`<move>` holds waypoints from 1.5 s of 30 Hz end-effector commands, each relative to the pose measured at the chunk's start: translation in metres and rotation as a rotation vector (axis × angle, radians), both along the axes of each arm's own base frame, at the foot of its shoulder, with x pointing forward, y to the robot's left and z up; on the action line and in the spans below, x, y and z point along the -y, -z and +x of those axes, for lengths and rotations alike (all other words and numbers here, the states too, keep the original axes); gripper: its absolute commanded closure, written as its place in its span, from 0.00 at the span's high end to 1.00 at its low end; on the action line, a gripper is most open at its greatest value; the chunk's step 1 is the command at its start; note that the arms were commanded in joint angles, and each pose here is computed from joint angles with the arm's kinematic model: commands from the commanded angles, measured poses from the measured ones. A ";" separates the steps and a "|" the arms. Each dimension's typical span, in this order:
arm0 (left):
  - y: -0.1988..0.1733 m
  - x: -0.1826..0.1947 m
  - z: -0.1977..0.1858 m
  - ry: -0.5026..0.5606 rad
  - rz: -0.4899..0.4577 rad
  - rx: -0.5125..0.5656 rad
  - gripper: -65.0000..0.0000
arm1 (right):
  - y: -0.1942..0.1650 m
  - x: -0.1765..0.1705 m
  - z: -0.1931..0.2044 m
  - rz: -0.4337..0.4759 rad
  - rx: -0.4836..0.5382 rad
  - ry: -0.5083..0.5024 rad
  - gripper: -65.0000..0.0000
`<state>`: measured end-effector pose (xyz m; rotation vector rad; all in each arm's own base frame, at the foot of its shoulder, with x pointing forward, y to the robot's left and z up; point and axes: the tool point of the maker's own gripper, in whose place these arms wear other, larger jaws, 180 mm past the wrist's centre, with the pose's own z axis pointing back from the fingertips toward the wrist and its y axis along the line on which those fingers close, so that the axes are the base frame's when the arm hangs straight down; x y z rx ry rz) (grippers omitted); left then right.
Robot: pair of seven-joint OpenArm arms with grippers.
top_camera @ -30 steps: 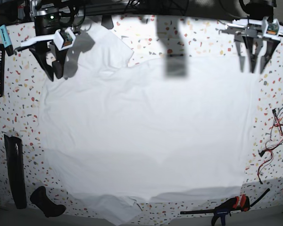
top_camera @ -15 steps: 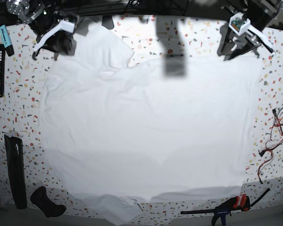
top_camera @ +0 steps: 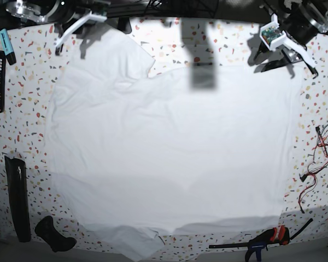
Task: Fold the T-shirt properly
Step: 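Move both grippers down to the shirt's collar-side edge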
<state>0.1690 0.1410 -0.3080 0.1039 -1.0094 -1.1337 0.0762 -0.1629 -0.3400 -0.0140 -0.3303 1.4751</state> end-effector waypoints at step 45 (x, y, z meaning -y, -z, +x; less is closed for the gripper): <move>0.071 -0.100 0.016 0.075 0.354 0.049 0.42 | -0.010 -0.018 0.005 0.100 0.039 -0.048 0.42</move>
